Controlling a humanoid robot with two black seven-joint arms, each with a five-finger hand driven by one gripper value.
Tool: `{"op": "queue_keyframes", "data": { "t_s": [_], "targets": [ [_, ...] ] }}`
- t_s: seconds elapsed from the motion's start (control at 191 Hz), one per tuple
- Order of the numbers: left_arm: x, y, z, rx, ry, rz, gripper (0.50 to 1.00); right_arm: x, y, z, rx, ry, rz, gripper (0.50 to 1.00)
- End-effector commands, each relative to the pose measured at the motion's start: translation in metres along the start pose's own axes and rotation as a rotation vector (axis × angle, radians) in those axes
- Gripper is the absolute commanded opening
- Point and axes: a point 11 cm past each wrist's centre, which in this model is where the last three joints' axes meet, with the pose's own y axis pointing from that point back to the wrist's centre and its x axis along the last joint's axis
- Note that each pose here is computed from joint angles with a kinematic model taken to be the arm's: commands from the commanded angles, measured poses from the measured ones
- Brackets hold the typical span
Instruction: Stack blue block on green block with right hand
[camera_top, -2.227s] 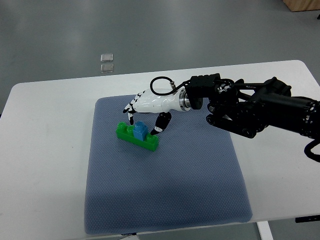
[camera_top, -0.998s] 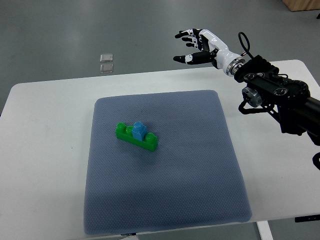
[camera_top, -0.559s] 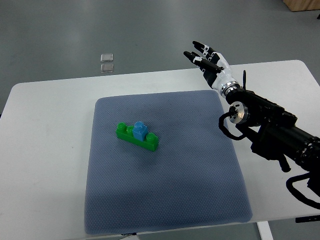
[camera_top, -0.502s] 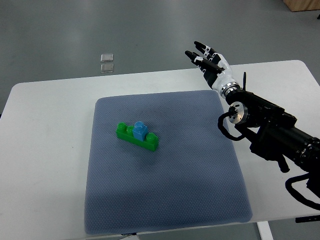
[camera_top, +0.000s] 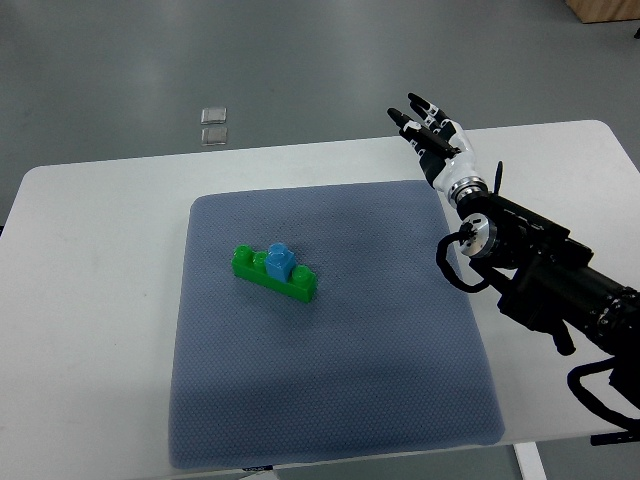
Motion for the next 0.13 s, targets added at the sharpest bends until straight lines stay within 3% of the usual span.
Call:
{"op": "queue_keyframes", "data": {
  "t_s": [0.0,0.125],
  "targets": [
    [0.0,0.0,0.0005,-0.001,0.0,0.0,1.0,0.0049,0.0018,0.0022,-0.001,0.002,0.009,0.911],
    [0.0,0.0,0.0005,-0.001,0.0,0.0,1.0,0.0093,0.0031,0.0032,-0.002,0.003,0.017,0.911]
  ]
}}
